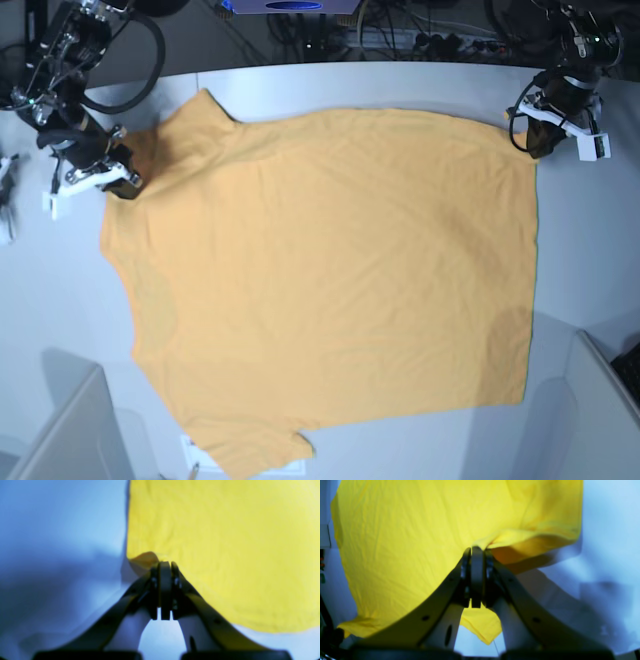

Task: Fold the T-shirt properly
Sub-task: 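Lift the shirt's collar edge with both grippers, stretching it taut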

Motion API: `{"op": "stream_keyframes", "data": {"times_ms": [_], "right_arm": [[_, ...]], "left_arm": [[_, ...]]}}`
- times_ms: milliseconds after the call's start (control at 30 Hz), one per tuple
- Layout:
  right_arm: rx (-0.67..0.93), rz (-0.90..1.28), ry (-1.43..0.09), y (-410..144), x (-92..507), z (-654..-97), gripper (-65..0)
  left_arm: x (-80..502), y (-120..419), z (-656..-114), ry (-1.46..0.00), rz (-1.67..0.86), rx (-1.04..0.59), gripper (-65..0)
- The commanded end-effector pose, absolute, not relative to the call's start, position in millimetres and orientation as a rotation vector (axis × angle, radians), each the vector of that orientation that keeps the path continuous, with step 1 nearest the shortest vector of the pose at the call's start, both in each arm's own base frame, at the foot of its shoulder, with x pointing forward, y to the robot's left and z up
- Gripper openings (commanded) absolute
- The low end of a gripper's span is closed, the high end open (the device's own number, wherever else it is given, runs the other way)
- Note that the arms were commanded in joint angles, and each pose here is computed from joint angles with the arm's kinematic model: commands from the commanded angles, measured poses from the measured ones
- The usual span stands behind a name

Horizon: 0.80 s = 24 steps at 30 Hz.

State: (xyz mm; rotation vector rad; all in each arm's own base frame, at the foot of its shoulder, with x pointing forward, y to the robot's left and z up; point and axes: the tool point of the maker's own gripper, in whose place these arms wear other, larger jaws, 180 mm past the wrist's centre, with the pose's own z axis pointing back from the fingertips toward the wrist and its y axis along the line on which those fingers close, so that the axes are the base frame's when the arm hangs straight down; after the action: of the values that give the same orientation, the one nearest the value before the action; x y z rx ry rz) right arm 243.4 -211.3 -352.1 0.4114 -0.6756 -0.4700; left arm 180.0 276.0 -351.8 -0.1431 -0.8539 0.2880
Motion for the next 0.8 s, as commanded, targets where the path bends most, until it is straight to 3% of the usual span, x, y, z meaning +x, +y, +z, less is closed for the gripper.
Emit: {"op": "stream_keyframes", "data": {"times_ms": [0,400,767], "right_arm": [[0.413,-0.457,-0.734,-214.9,255.7,-338.0,-65.0],[0.517,-0.501,-0.704,-213.9,308.8,-342.7,-65.0],[0.56,-0.471,-0.671,-204.2,363.4,-352.7,-65.0]], "left_arm": [[191.5,277.1,-338.1,-0.912,0.274,-0.144,-65.0],[232.9,280.6,-321.2,-0.969,0.298,-0.145,-65.0],[250.1,291.5,-349.6,-0.928,0.38,-0.185,-65.0]]}}
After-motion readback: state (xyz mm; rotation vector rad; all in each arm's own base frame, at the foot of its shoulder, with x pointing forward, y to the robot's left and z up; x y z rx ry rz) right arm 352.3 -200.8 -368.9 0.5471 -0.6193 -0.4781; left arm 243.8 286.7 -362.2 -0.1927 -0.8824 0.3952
